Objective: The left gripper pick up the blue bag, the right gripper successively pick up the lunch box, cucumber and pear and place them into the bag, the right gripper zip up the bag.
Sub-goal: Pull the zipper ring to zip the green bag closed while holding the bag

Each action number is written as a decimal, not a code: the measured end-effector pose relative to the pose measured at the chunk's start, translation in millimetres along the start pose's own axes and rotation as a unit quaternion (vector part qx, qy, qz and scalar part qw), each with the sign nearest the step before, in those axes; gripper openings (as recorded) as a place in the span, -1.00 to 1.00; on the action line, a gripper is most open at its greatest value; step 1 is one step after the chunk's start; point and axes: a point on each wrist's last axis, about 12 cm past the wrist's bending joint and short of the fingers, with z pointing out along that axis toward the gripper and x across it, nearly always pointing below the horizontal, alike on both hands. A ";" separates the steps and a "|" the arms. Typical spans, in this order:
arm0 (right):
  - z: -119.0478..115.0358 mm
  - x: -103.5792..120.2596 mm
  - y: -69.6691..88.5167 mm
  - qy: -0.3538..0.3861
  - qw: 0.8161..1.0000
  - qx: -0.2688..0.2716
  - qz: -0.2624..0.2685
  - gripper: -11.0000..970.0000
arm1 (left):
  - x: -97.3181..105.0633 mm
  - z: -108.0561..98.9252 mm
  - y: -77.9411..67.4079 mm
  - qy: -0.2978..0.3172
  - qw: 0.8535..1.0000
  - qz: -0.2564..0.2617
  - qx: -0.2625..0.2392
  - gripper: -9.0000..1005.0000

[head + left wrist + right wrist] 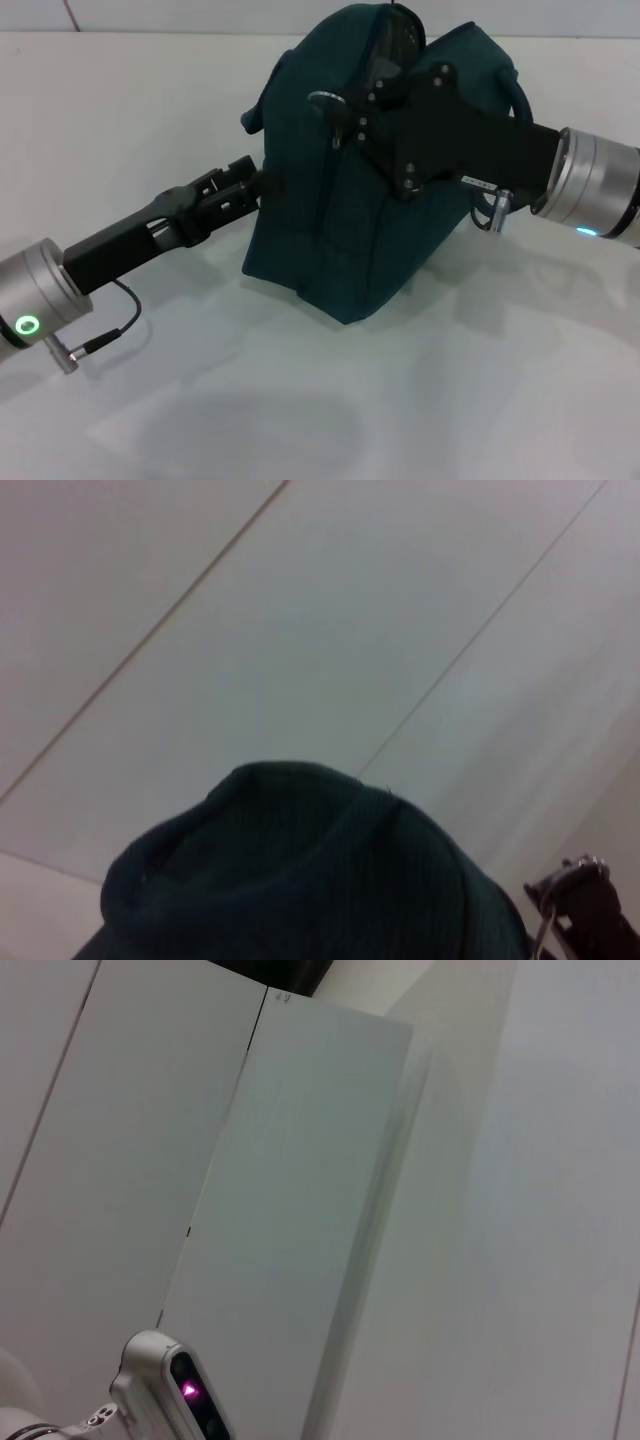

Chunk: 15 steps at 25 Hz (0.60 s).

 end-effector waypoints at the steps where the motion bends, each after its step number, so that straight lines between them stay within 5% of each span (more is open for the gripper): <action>1: -0.7 0.3 0.4 0.000 1.000 0.001 0.001 -0.95 | -1.0 0.9 0.1 -0.002 1.000 0.002 0.001 0.63; 15: -5.6 2.7 6.2 0.001 1.000 0.000 0.010 -0.95 | -4.8 9.3 2.7 -0.007 0.999 0.037 -0.003 0.59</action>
